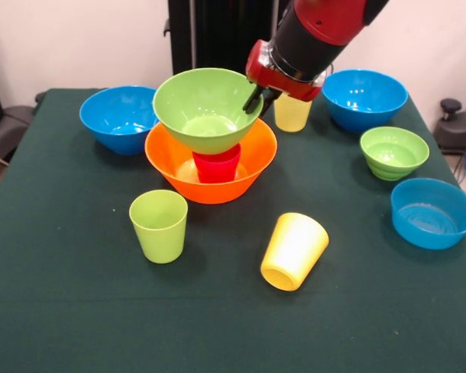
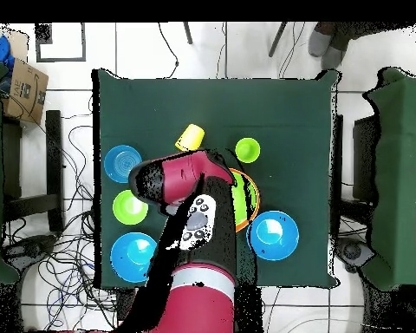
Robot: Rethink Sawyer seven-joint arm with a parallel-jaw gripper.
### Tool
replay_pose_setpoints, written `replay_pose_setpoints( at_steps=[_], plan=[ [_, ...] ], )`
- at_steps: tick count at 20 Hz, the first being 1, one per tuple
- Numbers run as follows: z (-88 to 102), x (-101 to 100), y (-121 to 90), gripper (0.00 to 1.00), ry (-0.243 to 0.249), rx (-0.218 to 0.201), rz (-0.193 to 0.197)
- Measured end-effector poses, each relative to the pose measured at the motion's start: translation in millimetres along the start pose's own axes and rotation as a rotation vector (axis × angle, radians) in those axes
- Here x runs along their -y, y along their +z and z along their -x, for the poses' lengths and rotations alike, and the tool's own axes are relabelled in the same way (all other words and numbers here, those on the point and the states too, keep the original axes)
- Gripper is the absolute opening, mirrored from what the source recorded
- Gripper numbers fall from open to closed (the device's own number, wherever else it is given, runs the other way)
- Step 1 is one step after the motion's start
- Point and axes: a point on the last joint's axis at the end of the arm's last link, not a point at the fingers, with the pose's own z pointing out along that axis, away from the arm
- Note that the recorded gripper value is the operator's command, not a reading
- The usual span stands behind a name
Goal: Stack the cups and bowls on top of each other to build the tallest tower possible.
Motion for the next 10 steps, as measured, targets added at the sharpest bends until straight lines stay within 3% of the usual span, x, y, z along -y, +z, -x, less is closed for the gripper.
replay_pose_setpoints(
  at_steps=[10],
  plan=[
    [1.8, -4.0, -3.7, 0.0, 0.02, -0.007, 0.026]
  ],
)
